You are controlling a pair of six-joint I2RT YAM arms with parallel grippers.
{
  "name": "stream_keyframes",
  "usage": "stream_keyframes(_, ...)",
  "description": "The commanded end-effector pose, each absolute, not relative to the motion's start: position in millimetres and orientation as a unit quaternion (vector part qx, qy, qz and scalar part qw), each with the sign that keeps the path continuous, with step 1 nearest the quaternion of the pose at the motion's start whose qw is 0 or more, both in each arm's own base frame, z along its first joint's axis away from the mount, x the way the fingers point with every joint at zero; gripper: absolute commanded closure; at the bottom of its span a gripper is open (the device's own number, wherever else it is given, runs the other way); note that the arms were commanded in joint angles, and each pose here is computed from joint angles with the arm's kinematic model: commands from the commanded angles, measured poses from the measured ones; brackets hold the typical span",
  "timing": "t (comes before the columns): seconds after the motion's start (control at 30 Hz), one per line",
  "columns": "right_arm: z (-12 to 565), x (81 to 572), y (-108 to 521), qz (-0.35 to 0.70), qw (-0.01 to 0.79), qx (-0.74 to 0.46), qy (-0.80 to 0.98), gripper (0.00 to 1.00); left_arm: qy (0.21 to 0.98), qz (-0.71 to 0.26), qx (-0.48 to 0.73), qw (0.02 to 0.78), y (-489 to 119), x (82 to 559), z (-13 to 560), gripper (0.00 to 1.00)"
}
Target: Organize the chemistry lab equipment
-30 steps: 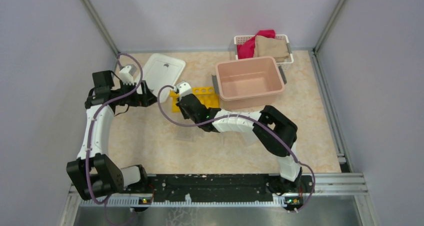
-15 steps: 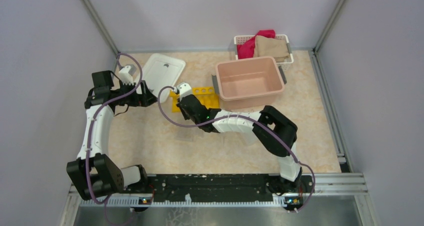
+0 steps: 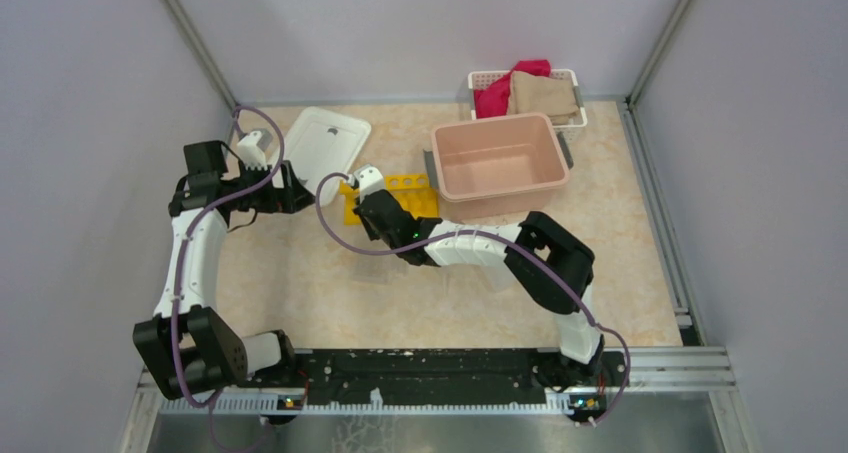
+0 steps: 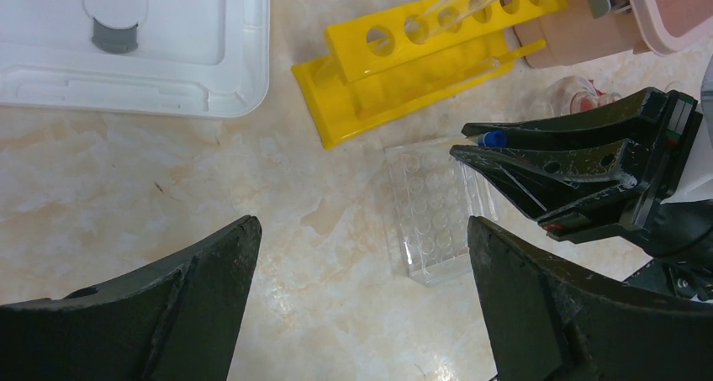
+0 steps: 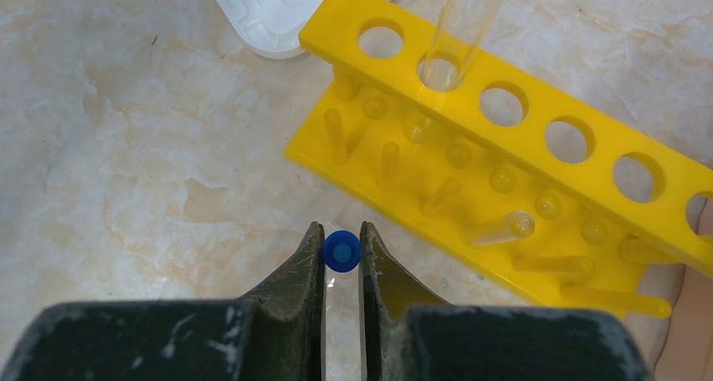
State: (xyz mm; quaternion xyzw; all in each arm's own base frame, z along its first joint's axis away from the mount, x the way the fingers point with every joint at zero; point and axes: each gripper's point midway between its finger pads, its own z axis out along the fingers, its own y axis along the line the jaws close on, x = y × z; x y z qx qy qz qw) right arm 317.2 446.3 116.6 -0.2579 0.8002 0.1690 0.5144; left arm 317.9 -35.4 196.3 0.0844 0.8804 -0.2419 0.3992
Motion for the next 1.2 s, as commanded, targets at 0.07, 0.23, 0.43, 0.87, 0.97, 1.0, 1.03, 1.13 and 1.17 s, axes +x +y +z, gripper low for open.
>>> stream_keyframes(0.07,115,322,448,0.176,0.521,-0.246,0.798,1.00,0.876,-0.246,0.085,0.407,-35,320,208,0.01)
stream_keyframes(0.23,108,324,446,0.170,0.517,-0.245,0.802,1.00,0.875,-0.249,0.085,0.406,-36,320,208,0.01)
stream_keyframes(0.43,103,327,442,0.165,0.517,-0.242,0.805,1.00,0.875,-0.248,0.085,0.406,-36,320,208,0.01)
stream_keyframes(0.87,112,334,433,0.148,0.534,-0.233,0.799,1.00,0.876,-0.249,0.082,0.405,-35,320,206,0.01)
stream_keyframes(0.97,115,335,433,0.150,0.536,-0.232,0.798,1.00,0.876,-0.248,0.082,0.405,-34,320,205,0.01)
stream_keyframes(1.0,115,335,433,0.151,0.536,-0.232,0.798,1.00,0.876,-0.248,0.082,0.405,-34,320,205,0.01)
stream_keyframes(1.03,115,335,433,0.151,0.535,-0.232,0.798,1.00,0.876,-0.248,0.082,0.405,-34,321,205,0.01)
stream_keyframes(1.13,114,334,432,0.151,0.533,-0.234,0.799,1.00,0.876,-0.248,0.080,0.405,-34,321,205,0.01)
stream_keyframes(1.17,116,333,432,0.153,0.532,-0.233,0.799,1.00,0.876,-0.248,0.080,0.405,-33,321,205,0.01)
